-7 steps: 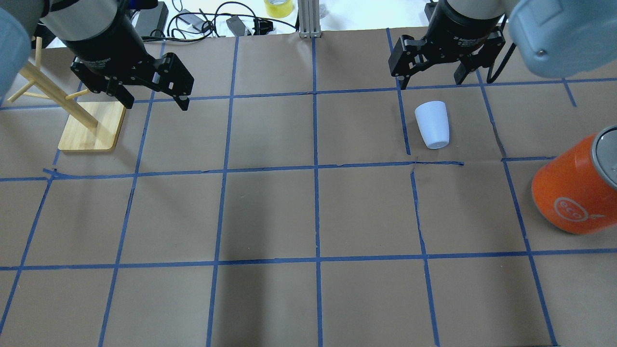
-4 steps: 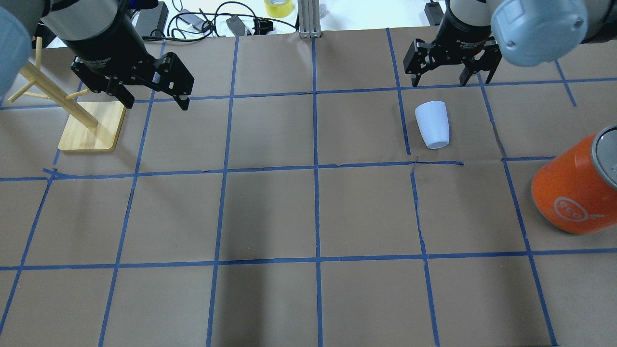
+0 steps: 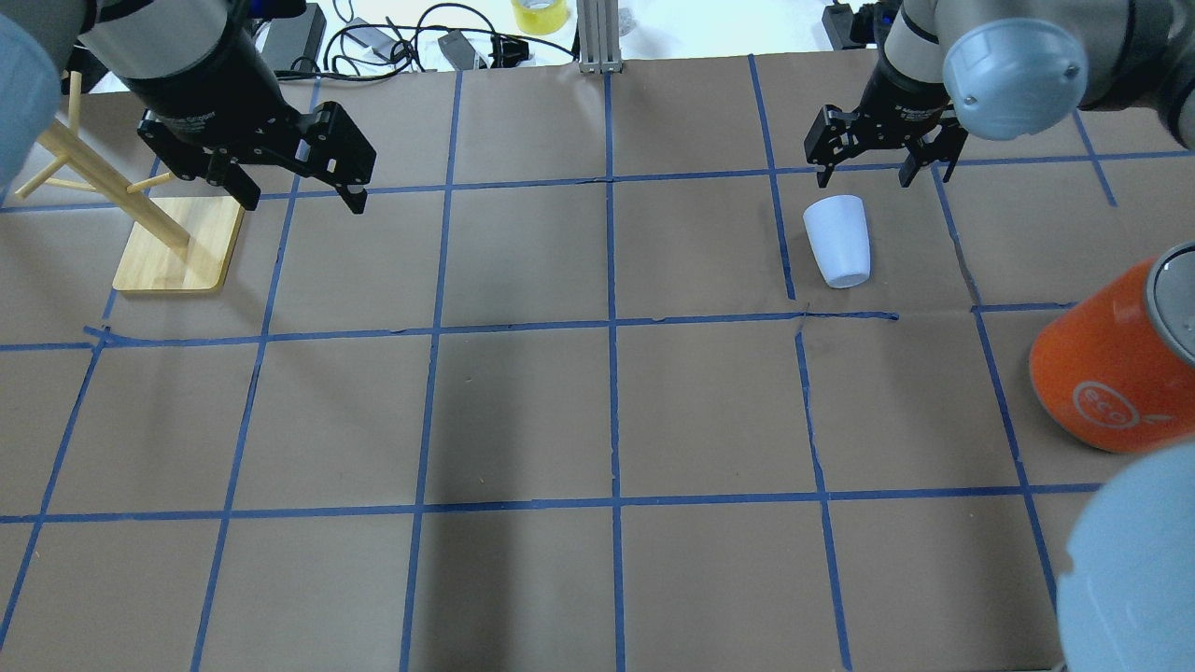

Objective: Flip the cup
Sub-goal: 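Lower the right gripper over the white cup and grasp it, then carry the white cup with the right gripper toward the table center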

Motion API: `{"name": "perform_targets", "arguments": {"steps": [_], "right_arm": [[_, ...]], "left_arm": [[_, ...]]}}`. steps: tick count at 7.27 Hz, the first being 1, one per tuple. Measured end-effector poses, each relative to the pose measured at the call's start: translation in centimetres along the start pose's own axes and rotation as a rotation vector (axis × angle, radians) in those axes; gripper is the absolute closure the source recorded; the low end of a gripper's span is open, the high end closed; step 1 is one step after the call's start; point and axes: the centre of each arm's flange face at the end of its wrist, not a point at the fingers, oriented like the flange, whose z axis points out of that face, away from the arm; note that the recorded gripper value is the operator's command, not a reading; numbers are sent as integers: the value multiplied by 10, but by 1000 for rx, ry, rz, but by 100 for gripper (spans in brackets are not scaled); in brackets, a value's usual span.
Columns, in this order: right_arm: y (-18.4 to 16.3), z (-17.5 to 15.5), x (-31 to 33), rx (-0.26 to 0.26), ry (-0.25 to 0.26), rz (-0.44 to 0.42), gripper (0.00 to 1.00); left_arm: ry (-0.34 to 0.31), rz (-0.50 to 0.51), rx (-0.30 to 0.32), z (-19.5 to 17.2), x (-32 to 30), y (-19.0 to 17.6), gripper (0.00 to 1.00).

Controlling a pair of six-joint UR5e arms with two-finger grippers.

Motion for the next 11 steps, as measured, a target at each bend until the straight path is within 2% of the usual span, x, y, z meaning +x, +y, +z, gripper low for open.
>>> {"name": "perform_targets", "arguments": {"steps": [3,4,5,6,8,9,10,11], "right_arm": [[-5,78,9,23,4,-51,6],[-2,91,15,25,5,-53,12],[0,97,18,25,4,-51,26],[1,99,19,24,3,-50,30],[-1,93,20,37,2,-49,30],[-2,83,13,56,-16,-66,31],[0,71,-7,79,-46,-119,31],[2,64,-40,107,-60,-231,31]], "left_arm": [[0,0,0,0,0,0,0],[0,0,0,0,0,0,0],[0,0,0,0,0,0,0],[0,0,0,0,0,0,0],[0,0,0,0,0,0,0],[0,0,0,0,0,0,0],[0,0,0,0,0,0,0],[0,0,0,0,0,0,0]]}}
